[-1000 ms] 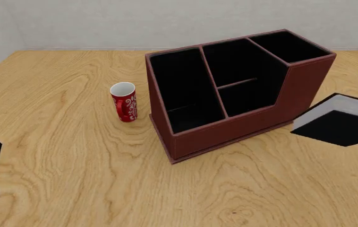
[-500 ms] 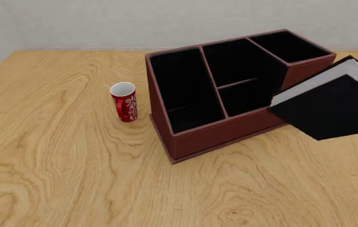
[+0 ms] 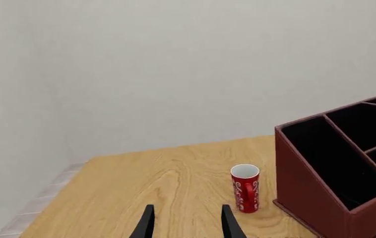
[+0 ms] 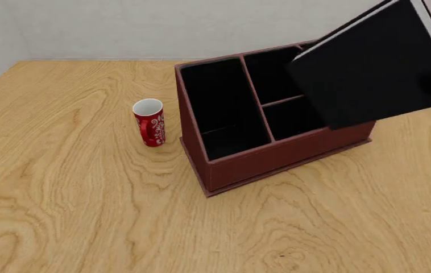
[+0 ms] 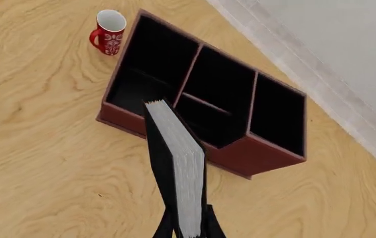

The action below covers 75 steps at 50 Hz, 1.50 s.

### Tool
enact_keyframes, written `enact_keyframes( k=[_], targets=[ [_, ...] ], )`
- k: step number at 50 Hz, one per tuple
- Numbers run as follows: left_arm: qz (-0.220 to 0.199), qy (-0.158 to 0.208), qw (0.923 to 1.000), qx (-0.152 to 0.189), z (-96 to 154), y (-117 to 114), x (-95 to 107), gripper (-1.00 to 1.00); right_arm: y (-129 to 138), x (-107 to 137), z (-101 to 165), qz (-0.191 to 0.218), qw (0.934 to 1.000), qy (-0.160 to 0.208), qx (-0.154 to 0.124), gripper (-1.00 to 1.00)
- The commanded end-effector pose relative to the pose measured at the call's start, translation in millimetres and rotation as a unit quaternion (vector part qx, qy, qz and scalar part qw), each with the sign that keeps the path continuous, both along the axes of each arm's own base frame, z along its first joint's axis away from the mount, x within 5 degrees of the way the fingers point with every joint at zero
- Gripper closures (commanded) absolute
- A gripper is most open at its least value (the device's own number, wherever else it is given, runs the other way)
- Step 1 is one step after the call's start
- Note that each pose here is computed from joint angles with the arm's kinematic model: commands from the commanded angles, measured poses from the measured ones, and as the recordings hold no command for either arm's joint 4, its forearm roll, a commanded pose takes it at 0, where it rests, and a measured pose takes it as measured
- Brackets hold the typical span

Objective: Pick up the book and place it in the left compartment of the caddy.

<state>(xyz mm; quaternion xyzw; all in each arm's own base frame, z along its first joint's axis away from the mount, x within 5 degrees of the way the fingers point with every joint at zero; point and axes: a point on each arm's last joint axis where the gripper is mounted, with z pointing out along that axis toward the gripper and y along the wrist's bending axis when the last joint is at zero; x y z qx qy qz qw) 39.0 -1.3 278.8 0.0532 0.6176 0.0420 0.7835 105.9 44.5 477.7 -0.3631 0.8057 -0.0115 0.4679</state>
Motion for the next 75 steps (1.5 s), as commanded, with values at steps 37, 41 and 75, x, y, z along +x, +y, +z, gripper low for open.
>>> enact_keyframes(
  k=[37, 41, 75],
  targets=[
    [0.018, -0.005, 0.9997, 0.015, -3, 1, 1, -1.0, 42, 53, 14, 0.004, 0.9977, 0.051, 0.044, 1.0],
    [0.02, -0.01, 0.9996, 0.016, -1, 1, 0, -1.0, 45, 59, 12, 0.009, 0.9979, 0.054, 0.034, 1.0],
    [0.022, -0.012, 0.9993, 0.027, -7, 1, 3, -1.0, 76, 121, 6, 0.026, 0.9972, 0.071, -0.006, 1.0]
  ],
)
